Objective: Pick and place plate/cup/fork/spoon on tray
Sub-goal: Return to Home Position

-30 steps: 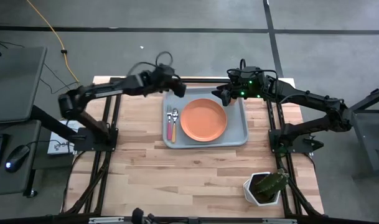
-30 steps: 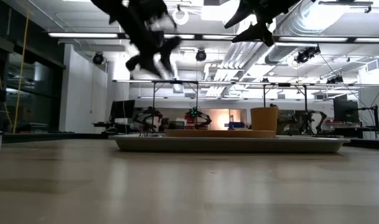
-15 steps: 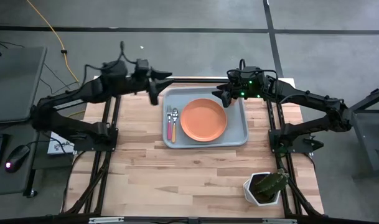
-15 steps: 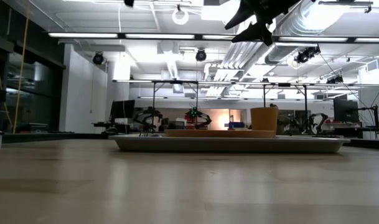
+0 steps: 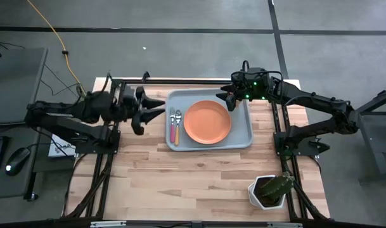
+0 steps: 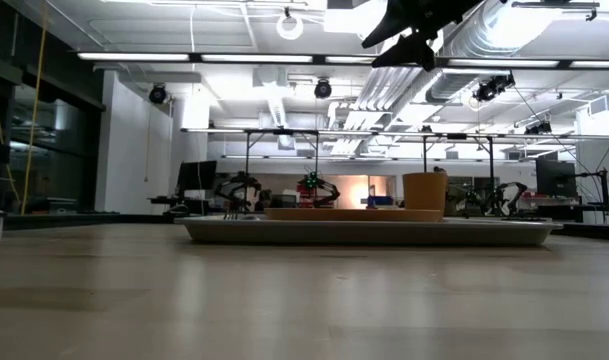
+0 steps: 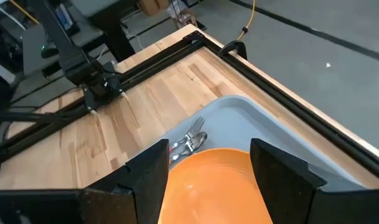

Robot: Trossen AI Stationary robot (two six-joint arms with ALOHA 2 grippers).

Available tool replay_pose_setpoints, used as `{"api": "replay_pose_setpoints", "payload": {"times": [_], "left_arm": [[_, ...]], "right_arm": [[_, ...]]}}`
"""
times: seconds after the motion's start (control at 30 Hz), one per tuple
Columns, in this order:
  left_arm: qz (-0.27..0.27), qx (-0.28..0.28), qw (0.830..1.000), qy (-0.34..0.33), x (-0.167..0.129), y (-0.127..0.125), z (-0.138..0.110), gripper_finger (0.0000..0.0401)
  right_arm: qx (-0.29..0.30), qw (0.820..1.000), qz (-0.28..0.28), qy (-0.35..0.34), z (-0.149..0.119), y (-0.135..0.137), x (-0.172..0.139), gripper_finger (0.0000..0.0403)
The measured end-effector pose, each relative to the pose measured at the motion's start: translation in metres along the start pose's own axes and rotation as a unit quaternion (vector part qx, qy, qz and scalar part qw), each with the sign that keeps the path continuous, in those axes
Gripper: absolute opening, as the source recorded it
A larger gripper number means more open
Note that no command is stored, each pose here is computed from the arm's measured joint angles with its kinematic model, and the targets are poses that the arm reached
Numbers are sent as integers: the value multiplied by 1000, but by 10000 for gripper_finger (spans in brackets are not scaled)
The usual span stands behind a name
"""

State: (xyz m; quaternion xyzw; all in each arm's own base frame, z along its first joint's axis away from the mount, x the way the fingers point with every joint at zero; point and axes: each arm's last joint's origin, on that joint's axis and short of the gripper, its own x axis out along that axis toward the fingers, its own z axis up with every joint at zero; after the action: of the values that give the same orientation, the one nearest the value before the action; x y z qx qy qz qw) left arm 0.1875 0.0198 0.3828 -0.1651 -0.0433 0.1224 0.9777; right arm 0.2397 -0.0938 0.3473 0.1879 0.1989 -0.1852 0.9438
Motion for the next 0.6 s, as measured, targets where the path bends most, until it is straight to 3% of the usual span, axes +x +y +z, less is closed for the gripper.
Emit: {"api": "replay_pose_setpoints", "payload": {"times": [0.13, 0.3, 0.6], "left_arm": [[-21, -10, 999, -41, -11, -3, -15, 158], [-29, 27, 998, -46, -22, -4, -15, 158], [-32, 48, 996, -62, -32, -3, -9, 158]], "right_arm": [[-18, 1000, 1, -2, 0, 0, 0, 216], [-16, 1000, 10, -2, 1, 1, 0, 216], [-21, 987, 157, -11, 6, 17, -2, 209]]}}
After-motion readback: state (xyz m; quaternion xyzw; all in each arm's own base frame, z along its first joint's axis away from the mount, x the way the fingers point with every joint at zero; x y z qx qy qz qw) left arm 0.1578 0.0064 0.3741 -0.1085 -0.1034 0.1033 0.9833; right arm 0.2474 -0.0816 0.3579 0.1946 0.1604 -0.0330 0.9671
